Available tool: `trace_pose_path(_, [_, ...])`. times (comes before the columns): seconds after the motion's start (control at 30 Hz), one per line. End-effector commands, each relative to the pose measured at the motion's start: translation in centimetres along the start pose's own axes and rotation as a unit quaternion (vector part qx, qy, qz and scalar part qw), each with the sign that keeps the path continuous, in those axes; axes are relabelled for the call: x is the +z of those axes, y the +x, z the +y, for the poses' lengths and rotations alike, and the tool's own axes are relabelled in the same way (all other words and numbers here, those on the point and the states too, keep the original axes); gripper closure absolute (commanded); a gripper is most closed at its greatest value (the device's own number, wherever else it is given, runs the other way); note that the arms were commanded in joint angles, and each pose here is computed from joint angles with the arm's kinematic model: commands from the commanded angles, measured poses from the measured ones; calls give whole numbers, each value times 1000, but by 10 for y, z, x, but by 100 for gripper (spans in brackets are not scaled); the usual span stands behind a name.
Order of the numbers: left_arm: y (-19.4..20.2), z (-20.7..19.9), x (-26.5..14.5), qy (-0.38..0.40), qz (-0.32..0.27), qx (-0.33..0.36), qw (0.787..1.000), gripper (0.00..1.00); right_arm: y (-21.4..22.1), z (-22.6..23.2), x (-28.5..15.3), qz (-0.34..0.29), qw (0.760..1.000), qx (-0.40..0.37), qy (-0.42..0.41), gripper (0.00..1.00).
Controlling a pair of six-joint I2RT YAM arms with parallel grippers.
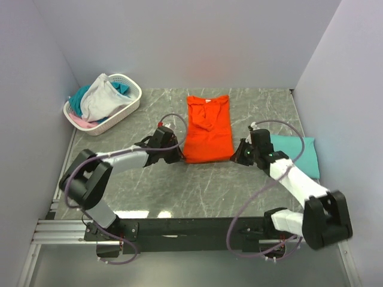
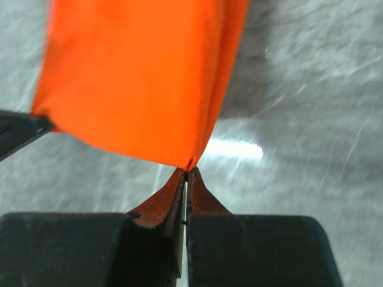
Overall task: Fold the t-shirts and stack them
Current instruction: Fold the tshirt
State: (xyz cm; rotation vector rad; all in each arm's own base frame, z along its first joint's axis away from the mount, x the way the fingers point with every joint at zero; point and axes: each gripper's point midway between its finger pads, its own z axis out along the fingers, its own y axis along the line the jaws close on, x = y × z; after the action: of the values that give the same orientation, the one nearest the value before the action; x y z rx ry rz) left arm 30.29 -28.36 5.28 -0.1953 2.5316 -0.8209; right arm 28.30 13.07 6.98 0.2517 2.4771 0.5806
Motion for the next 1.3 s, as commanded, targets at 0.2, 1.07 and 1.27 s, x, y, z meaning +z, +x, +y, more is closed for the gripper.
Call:
trace_pose_path(0.2, [4, -28, -89, 22, -70, 26, 997, 99, 54, 29, -79, 55, 994, -32, -90, 100])
trace_pose_path(1.07, [-16, -78, -165, 121, -156, 39, 980, 99, 61, 95, -166, 39, 964, -64, -257, 100])
trace_pose_path(1.27, [-41, -86, -146, 99, -169, 41, 980, 99, 35, 95, -159, 0, 973, -51, -226, 100])
